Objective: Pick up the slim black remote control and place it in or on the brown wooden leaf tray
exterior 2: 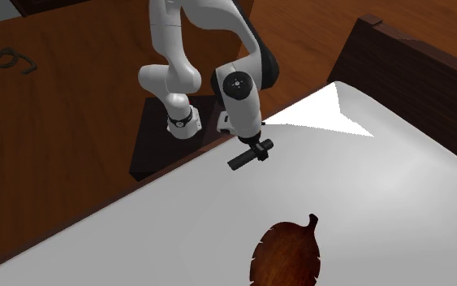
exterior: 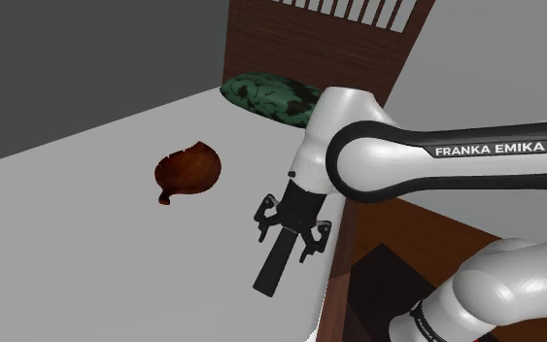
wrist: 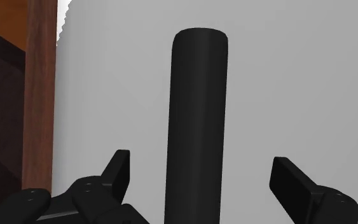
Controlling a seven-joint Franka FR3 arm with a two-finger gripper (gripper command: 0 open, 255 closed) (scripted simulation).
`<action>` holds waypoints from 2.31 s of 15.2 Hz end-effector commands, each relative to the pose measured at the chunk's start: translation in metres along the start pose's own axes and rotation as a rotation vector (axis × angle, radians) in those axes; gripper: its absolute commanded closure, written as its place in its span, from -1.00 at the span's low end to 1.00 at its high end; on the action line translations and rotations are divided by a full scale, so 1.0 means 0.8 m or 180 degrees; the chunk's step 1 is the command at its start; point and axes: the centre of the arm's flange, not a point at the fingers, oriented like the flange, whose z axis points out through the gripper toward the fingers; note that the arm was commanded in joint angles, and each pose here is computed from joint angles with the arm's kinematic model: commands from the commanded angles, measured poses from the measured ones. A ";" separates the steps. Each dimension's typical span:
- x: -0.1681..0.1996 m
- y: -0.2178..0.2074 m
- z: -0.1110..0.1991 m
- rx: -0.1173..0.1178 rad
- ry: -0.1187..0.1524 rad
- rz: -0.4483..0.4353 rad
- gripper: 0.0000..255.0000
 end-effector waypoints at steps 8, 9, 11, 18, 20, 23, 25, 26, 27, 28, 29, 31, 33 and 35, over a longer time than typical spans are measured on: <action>-0.001 0.001 0.030 0.0002 0.0000 0.0006 -1.00; -0.001 0.001 0.030 0.0002 0.0000 0.0006 -1.00; -0.001 0.001 0.030 0.0002 0.0000 0.0006 -1.00; -0.003 0.001 0.031 0.0002 0.0000 0.0006 1.00; -0.003 0.002 0.032 0.0002 0.0000 0.0006 1.00; -0.004 0.000 0.018 0.0002 0.0000 0.0006 1.00; -0.007 0.000 0.005 0.0002 0.0000 0.0006 1.00; -0.009 0.000 -0.002 0.0002 0.0000 0.0006 1.00; -0.010 0.000 -0.008 0.0002 0.0000 0.0006 1.00; -0.012 -0.001 -0.015 0.0002 0.0000 0.0006 1.00; -0.013 -0.001 -0.021 0.0002 0.0000 0.0006 1.00; -0.016 -0.001 -0.034 0.0002 0.0000 0.0006 1.00; -0.019 -0.002 -0.047 0.0002 0.0000 0.0006 1.00; -0.022 -0.002 -0.060 0.0002 0.0000 0.0006 1.00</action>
